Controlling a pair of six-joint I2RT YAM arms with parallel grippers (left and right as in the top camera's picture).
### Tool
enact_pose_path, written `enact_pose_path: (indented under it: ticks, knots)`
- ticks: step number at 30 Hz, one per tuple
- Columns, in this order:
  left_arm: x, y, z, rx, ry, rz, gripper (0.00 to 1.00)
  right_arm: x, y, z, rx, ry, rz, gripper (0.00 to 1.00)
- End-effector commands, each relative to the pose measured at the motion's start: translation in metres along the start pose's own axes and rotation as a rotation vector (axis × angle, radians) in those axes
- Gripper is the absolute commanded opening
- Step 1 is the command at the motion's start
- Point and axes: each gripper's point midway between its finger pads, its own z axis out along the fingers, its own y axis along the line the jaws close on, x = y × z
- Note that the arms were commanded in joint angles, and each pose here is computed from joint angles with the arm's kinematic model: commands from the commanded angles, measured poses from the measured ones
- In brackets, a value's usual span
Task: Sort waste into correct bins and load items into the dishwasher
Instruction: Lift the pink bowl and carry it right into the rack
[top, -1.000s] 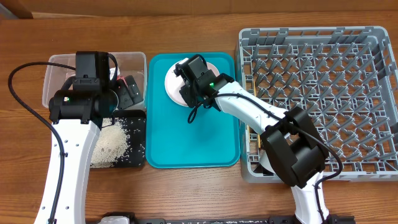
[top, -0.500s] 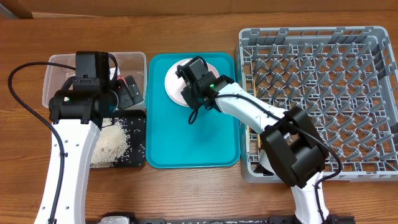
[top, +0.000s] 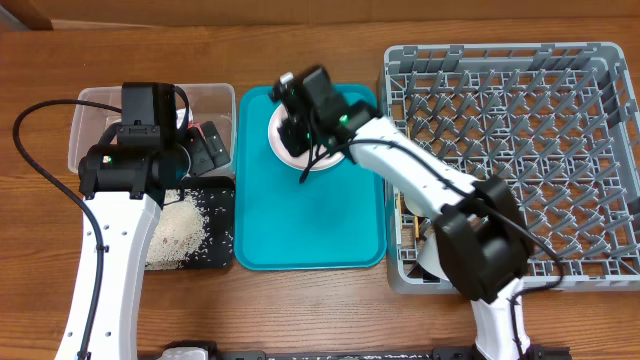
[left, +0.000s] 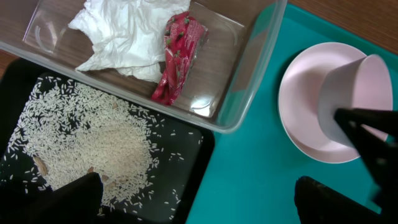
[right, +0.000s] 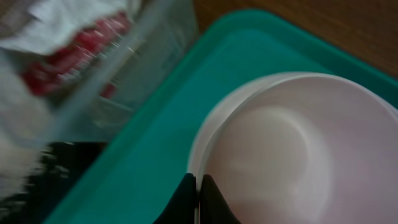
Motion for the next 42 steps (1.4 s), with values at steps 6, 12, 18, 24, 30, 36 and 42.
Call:
enact_pose_path:
  ticks: [6, 12, 18, 24, 30, 36, 42]
  knots:
    - [-0.005, 0.000, -0.004, 0.003, -0.017, -0.004, 1.00, -0.089, -0.007, -0.183, -0.484, -0.281, 0.184, 0.04]
    - [-0.005, 0.000, -0.004, 0.003, -0.017, -0.004, 1.00, -0.062, -0.085, -0.241, -0.753, -0.319, 0.322, 0.04]
    - [-0.005, 0.000, -0.004, 0.003, -0.017, -0.004, 1.00, -0.018, -0.153, -0.235, -0.851, -0.320, 0.520, 0.04]
    - [-0.005, 0.000, -0.004, 0.003, -0.017, -0.004, 1.00, 0.015, -0.171, -0.208, -0.936, -0.249, 0.719, 0.04]
    - [-0.005, 0.000, -0.004, 0.003, -0.017, -0.004, 1.00, 0.027, -0.169, -0.200, -0.948, -0.218, 0.784, 0.04]
    - [-0.005, 0.000, -0.004, 0.003, -0.017, -0.004, 1.00, 0.042, -0.178, -0.188, -0.873, -0.183, 0.860, 0.04]
    - [-0.005, 0.000, -0.004, 0.003, -0.017, -0.004, 1.00, 0.074, -0.205, -0.172, -0.666, -0.106, 1.000, 0.14]
